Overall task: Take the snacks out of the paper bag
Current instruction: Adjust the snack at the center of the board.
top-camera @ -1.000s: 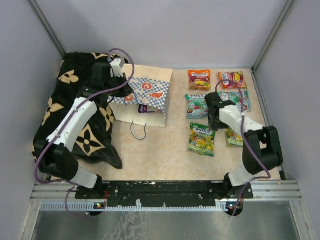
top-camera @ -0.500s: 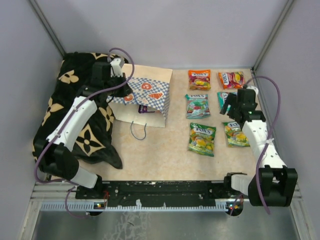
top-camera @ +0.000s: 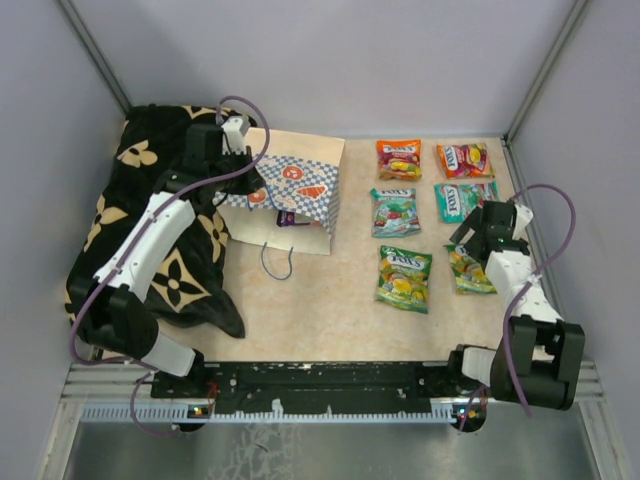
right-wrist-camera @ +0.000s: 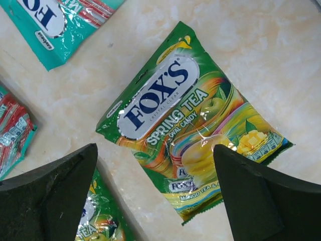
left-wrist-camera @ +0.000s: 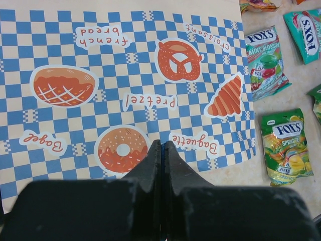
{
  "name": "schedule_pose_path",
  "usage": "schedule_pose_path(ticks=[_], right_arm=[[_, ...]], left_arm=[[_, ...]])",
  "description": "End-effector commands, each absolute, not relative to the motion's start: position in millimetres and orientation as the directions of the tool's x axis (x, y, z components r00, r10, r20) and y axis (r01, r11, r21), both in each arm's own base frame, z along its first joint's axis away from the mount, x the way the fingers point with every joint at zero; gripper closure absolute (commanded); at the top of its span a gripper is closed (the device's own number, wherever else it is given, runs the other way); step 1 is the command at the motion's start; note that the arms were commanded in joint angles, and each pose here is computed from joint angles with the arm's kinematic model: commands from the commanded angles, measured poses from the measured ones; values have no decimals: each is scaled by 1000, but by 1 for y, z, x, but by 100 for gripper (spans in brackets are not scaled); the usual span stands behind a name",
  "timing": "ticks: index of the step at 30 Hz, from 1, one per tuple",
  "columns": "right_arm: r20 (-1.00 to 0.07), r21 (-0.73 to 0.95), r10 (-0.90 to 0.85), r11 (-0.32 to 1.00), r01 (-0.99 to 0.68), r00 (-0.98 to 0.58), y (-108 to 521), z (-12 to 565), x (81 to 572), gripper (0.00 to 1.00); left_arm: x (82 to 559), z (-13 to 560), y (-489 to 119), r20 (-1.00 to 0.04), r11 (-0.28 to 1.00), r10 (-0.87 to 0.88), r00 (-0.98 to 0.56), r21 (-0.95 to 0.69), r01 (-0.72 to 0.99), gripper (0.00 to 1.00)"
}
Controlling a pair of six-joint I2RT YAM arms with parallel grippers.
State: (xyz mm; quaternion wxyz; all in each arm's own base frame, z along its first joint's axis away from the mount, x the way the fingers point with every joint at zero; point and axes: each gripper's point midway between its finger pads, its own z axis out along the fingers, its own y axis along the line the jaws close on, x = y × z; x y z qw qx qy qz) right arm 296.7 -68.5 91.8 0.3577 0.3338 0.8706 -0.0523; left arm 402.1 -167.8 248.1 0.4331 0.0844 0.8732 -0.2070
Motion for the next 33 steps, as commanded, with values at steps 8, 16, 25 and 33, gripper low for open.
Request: schedule_pose_path(ticks=[8, 16, 25, 33], right_arm=[[-471, 276, 862, 345, 897, -186, -78, 52, 291, 8], [-296, 335, 946, -27, 942, 132, -65, 46, 277, 7], [-305, 167, 943, -86, 982, 135, -78, 23, 263, 5], [-549, 28, 756, 442, 896, -356, -122, 38, 299, 1]], left_arm=[[408, 240, -171, -796, 898, -8, -605, -272, 346, 100], [407, 235, -170, -790, 899, 0, -613, -268, 346, 100], [406, 235, -168, -792, 902, 4, -610, -260, 344, 100], [408, 231, -170, -789, 900, 6, -615, -264, 347, 100]])
